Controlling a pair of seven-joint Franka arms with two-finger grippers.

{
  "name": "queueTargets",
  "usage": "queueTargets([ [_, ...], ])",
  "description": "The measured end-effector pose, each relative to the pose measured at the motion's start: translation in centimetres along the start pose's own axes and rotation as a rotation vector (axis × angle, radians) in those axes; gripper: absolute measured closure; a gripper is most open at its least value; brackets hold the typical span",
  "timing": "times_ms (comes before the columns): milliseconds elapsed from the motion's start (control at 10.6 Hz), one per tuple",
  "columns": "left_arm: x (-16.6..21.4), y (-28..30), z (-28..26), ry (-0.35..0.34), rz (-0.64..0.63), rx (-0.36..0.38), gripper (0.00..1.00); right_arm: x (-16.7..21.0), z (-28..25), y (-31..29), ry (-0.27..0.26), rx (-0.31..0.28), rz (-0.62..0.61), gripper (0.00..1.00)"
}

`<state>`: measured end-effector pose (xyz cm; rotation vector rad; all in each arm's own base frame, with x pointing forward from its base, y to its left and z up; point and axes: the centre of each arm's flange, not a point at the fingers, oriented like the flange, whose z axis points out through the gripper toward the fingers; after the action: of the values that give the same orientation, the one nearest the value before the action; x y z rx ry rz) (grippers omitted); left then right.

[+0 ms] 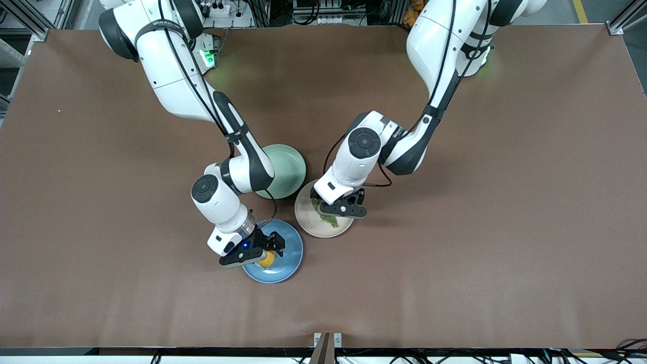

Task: Pick lemon and lettuce from blue and beige plates
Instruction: 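Lower and close the right gripper on the lemon while the left gripper descends, then lift the lemon away from the blue plate while the left gripper grasps lettuce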

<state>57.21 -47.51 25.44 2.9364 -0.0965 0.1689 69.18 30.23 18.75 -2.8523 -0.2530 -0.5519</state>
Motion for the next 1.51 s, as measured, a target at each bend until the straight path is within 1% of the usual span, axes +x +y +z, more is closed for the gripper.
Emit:
queueTargets([
  [189,0.0,0.0,0.0,0.000,0.000,0.000,0.00,-0.7,0.8,0.4,-0.017,-0.007,-0.020,0.00],
  [379,-0.1,-0.1,0.5,-0.005,0.001,0.004,0.00,-0.8,0.9,0.5,-0.020,-0.009,-0.022,0.00],
  [473,-0.4,-0.1,1.1,-0.012,0.002,0.009,0.00,-0.8,0.9,0.7,-0.019,-0.011,-0.021,0.10],
  [568,-0.7,-0.1,1.8,-0.021,0.004,0.015,0.00,-0.8,0.9,0.8,-0.019,-0.013,-0.021,0.12],
  [663,-0.9,-0.1,2.3,-0.027,0.007,0.019,0.00,-0.8,0.9,0.8,-0.021,-0.014,-0.020,0.26],
  [757,-1.1,0.0,2.5,-0.030,0.010,0.020,0.00,-0.8,0.9,0.9,-0.023,-0.015,-0.019,0.35],
  [852,-1.2,0.2,2.5,-0.030,0.012,0.020,0.00,-0.7,0.8,0.9,-0.028,-0.014,-0.019,0.35],
  [947,-1.2,0.2,2.5,-0.030,0.012,0.020,0.00,-0.7,0.7,0.9,-0.050,-0.012,-0.018,0.35],
  [1231,-1.2,0.1,2.5,-0.030,0.012,0.020,0.00,-0.4,-0.7,1.0,-0.202,0.001,-0.011,0.35],
  [1515,-1.2,0.1,2.6,-0.030,0.012,0.021,0.00,1.7,-4.9,2.8,-0.336,-0.005,0.006,0.35],
])
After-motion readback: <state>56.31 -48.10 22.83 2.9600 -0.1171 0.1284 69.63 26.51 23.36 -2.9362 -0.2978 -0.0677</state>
